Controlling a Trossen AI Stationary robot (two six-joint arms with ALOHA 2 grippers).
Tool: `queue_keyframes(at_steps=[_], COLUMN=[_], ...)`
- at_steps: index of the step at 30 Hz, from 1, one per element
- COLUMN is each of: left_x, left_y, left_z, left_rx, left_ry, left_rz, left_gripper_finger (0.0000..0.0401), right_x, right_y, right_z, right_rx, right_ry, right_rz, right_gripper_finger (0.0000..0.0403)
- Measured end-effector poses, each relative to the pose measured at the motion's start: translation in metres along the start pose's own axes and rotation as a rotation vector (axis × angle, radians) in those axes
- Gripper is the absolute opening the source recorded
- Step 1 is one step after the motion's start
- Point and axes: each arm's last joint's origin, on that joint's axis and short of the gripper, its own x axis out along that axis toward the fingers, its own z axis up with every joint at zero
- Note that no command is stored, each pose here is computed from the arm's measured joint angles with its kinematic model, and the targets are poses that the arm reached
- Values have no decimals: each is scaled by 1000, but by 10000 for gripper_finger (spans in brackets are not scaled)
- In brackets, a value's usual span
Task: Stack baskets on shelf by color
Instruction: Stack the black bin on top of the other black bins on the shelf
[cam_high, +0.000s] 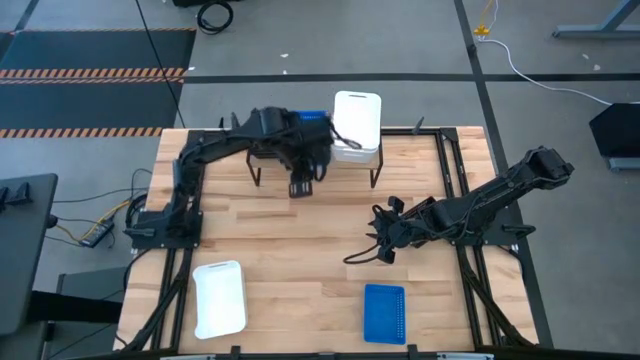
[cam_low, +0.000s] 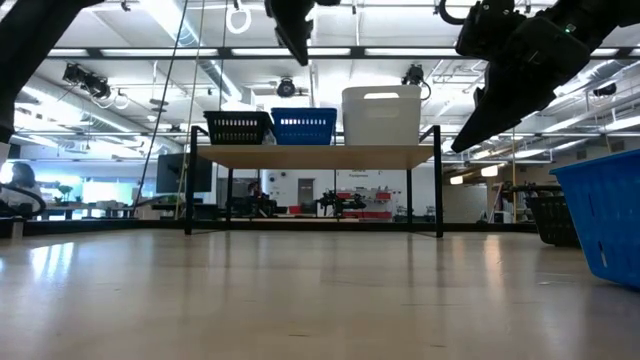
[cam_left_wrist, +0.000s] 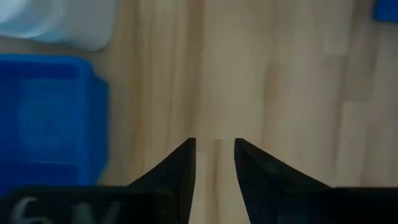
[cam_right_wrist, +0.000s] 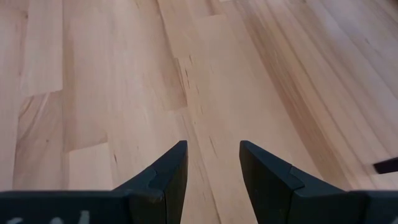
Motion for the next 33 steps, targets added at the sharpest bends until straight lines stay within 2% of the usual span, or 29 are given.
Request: queue_keyframes(at_steps=[4,10,16,25,30,33], left_x=[0,-5,-13,-28,-31,-12], left_y=[-25,-52,-62,-75,-77,-81], left_z=[7,17,19,48,53,56], left_rx=[24,70,37,77,96,109], left_ry=[-46,-149,-205,-545,-609,-604], left_rz=[-6,62,125,140,97,78], left_gripper_finger=[117,116,116,116,116,116], right_x=[0,0,-2,-2,-2,-2], right_y=[0,0,2,4,3,4], right_z=[0,-1,-4,-5,-5,-5], right_rx=[15,23,19,13,12,11], right_ry=[2,8,23,22,23,25], right_rz=[-1,-2,1,5,4,8], right_gripper_finger=[153,153,153,153,153,153])
